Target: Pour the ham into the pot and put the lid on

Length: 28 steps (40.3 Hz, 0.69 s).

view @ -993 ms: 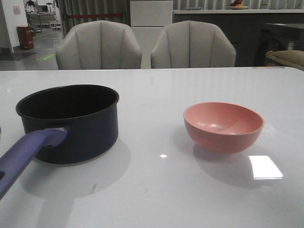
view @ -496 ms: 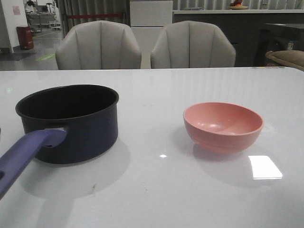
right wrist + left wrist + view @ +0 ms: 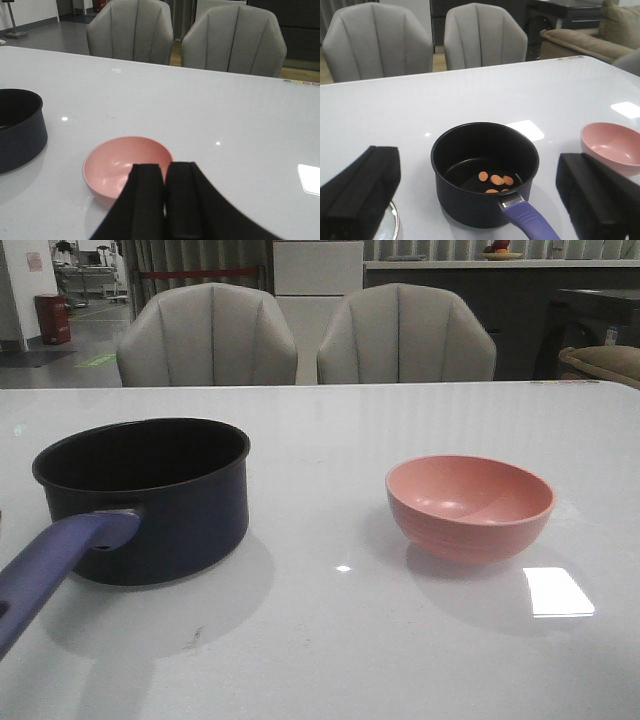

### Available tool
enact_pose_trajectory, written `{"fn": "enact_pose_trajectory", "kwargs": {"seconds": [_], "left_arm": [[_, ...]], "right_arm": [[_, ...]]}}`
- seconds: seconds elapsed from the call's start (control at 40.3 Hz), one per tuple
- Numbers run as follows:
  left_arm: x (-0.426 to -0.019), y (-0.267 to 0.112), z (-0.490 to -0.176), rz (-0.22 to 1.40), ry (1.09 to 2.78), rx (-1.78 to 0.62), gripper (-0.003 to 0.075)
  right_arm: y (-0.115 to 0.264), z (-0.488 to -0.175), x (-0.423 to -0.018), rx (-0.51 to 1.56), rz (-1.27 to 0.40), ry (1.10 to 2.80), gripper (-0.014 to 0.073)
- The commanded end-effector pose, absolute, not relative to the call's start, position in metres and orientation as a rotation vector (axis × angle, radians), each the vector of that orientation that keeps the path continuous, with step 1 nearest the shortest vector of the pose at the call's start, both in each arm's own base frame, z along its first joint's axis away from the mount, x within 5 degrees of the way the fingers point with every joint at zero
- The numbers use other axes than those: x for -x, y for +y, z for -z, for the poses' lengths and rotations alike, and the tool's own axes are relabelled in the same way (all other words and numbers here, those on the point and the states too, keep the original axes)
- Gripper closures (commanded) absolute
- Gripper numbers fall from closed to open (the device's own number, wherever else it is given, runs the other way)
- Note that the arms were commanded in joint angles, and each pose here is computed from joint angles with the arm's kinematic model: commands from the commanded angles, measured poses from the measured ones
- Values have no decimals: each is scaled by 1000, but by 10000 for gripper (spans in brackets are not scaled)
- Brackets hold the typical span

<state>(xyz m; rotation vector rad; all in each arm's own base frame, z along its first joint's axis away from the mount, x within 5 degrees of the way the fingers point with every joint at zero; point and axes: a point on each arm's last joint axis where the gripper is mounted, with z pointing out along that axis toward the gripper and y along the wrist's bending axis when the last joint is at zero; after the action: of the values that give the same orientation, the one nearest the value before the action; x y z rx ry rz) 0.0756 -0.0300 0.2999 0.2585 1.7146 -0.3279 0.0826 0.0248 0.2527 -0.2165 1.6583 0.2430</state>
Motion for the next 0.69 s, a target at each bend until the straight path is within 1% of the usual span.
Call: {"fn": "enact_pose_trajectory", "kwargs": {"seconds": [0.0,0.174,0.273,0.447,0.67], "left_arm": [[-91,-29,-335,353,1672,-138,45],[-127,-23,-357,264,1790,-23,45],[-154,-14,-362,211,1895,48,45],[-201,-1,-351,162,2101,137,55],[-254,21,-324,144,2341,251,132]], "right_arm": [[23,-268,-84,190,-229,1572,440],[23,-268,-84,190,-229,1572,440],[23,-268,-84,190,-229,1572,440],[23,-268,-84,190,-229,1572,440],[23,-268,-84,190,-229,1572,440]]}}
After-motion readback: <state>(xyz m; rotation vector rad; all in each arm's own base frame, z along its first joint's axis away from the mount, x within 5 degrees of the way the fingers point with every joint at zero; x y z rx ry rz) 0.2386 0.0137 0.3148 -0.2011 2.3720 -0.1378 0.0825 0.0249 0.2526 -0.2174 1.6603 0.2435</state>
